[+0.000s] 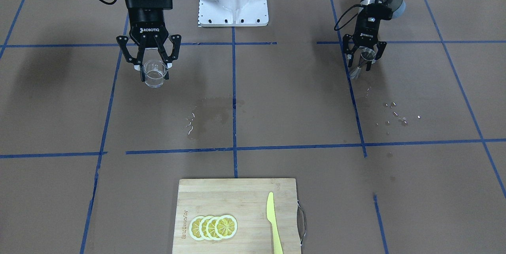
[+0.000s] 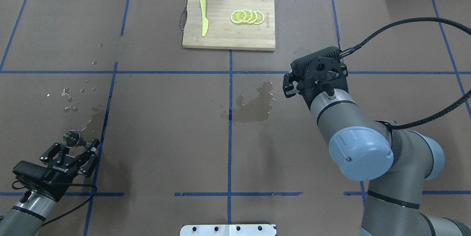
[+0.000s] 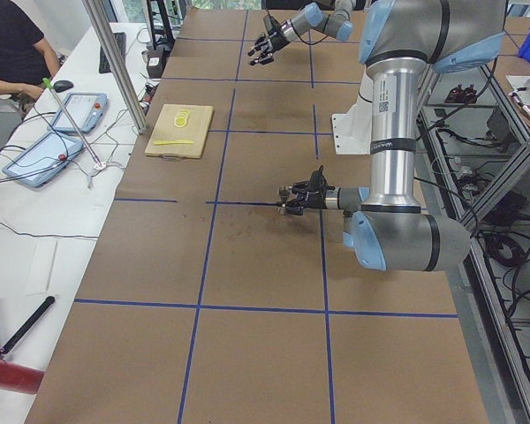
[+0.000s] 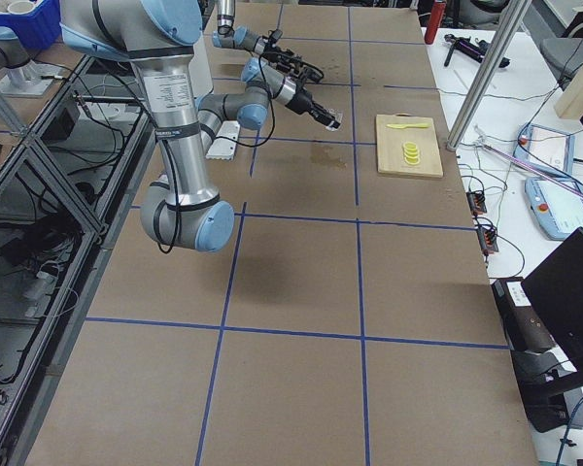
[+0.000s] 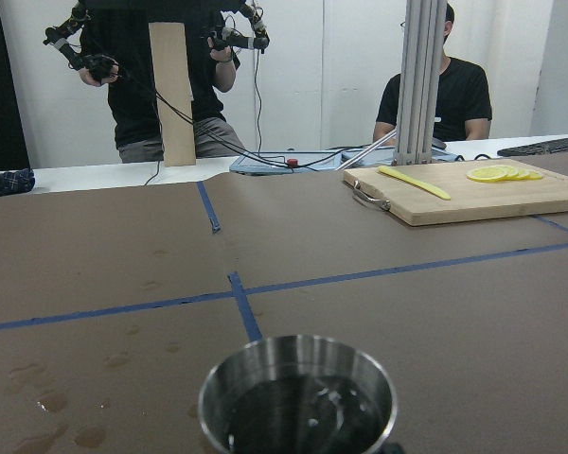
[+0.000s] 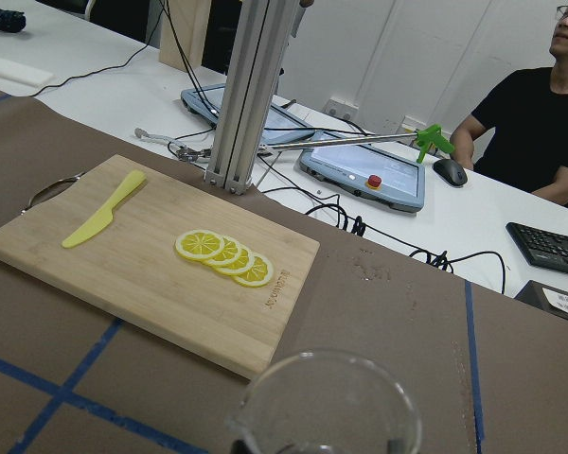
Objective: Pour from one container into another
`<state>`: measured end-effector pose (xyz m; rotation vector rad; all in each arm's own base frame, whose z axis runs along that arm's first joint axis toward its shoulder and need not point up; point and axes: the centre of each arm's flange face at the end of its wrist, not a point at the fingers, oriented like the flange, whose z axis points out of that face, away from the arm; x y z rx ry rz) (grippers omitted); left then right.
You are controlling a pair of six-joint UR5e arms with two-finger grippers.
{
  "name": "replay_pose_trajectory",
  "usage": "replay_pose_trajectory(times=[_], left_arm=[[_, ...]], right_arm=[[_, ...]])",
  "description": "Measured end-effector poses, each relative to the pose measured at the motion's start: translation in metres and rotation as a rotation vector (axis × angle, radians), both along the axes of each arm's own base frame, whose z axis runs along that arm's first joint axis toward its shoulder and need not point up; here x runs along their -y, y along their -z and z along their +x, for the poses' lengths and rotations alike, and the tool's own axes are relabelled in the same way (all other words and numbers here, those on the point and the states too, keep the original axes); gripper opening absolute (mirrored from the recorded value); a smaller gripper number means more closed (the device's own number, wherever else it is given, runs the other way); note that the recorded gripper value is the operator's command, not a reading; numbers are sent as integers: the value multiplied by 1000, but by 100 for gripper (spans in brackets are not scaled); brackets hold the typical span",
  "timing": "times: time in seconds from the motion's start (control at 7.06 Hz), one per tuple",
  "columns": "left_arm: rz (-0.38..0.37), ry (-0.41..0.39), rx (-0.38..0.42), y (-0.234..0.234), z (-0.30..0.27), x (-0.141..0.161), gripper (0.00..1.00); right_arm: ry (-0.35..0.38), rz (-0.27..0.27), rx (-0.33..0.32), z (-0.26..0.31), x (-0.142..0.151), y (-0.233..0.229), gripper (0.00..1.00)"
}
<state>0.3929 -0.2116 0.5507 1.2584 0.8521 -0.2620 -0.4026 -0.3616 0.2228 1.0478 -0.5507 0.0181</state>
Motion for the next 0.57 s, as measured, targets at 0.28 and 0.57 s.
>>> replay_pose_trajectory(times=[0.28,0.57], left_arm=[[-2,-23,6,-2,-1,-1,99],[-12,-98,24,-8,-4,-4,99]], right_arm=[[-2,1,4,0,1,2,0],[-1,2,7,1,1,3,0]])
